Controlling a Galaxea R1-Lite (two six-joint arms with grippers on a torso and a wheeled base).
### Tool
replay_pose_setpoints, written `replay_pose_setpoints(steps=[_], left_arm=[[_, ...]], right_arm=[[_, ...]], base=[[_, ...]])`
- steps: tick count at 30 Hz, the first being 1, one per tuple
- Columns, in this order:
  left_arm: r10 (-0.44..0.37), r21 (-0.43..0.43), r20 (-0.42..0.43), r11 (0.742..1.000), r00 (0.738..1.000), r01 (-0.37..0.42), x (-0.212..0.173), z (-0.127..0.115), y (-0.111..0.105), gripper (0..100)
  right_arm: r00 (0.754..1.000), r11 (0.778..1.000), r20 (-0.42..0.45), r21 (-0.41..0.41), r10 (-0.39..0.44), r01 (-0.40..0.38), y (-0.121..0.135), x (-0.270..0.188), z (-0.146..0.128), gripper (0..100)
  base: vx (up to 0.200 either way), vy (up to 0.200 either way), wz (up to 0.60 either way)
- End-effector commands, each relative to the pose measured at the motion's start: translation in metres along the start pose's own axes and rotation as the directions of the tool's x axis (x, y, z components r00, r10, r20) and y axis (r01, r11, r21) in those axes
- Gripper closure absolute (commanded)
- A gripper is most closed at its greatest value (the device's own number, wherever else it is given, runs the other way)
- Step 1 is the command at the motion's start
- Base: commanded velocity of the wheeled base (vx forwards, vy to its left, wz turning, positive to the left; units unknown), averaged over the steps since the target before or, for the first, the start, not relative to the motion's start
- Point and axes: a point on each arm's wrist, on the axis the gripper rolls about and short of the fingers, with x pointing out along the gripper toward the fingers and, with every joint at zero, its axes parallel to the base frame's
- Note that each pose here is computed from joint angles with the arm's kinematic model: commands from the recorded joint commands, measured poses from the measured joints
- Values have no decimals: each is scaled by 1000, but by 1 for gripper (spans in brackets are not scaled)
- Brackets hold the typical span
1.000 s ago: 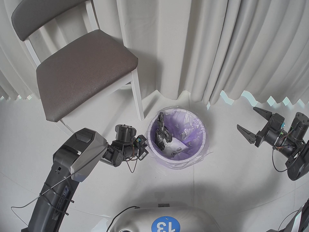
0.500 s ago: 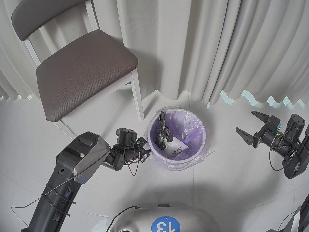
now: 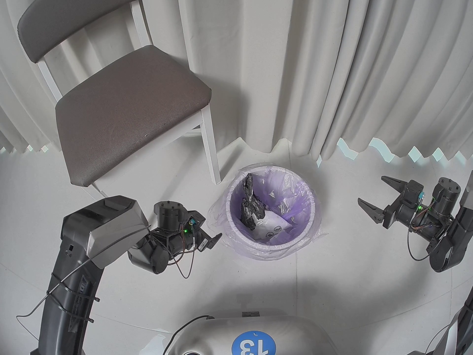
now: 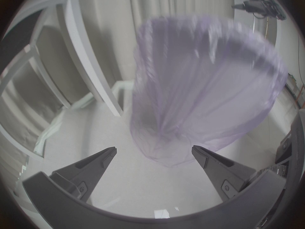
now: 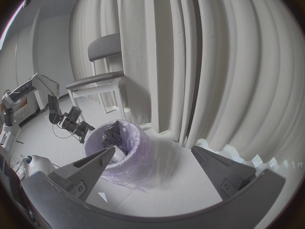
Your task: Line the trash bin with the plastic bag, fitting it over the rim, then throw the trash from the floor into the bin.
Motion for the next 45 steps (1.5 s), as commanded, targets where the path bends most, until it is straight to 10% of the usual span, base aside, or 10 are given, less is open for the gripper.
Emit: replay_pose_setpoints(steps=[1,16,25,35,45], left_arm=[[46,-7,64,999,997,-46,-36,23,11,0],[34,-31,251,999,967,-28,-99,95,-5,0],[4,-12,356,1000,934,0,-122,132,-22,0],[8,-28,187,1000,982,-3,-142,129,-36,0],[120,-34,40,992,992,-119,-147,121,-26,0]], right_arm=[[998,999,-42,16,39,-38,10,7,-17,0],[999,999,-53,-50,-2,-1,8,-9,-12,0],[986,998,-163,-55,18,-27,3,12,-64,0],[972,959,-225,-255,68,-126,-9,58,-114,0],[910,880,-161,-237,383,-412,24,86,-119,0]], base=[[0,0,0],[0,0,0],[0,0,0],[0,0,0],[0,0,0]])
